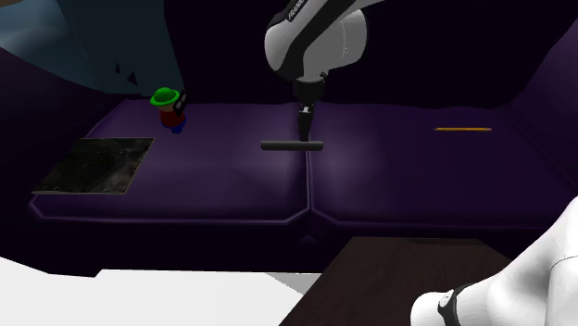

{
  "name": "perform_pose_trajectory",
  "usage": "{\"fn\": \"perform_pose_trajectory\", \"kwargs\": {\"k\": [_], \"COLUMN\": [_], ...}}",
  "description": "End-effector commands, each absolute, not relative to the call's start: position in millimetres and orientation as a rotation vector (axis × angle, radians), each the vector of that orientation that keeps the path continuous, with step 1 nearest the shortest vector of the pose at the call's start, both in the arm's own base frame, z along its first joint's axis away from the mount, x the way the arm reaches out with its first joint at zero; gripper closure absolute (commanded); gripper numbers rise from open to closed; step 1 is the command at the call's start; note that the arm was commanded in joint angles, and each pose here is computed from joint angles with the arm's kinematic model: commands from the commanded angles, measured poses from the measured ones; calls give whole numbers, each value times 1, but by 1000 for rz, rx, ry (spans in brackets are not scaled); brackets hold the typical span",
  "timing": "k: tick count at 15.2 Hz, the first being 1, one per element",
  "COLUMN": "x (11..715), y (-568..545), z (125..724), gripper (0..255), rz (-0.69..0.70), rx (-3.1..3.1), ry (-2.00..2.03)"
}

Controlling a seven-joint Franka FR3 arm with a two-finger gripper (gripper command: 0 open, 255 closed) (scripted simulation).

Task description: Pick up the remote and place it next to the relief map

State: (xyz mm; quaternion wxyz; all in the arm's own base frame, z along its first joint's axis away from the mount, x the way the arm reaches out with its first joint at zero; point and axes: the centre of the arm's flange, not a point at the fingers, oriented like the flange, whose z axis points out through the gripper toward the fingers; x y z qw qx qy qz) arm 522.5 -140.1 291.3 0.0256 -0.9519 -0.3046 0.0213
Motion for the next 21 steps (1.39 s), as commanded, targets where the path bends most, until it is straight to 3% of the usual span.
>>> {"fn": "perform_pose_trajectory", "kwargs": {"k": [1,10,18,19,21], "x": [543,550,550,550,550], "y": [-143,-142,-142,-142,-142], "z": [270,221,221,221,221], "gripper": [0,0,0,255,255], "rz": [56,52,52,52,52], "rx": [-2909,-2893,-2893,-2893,-2893], "ry": [-1009,-1040,-1040,-1040,-1040]}}
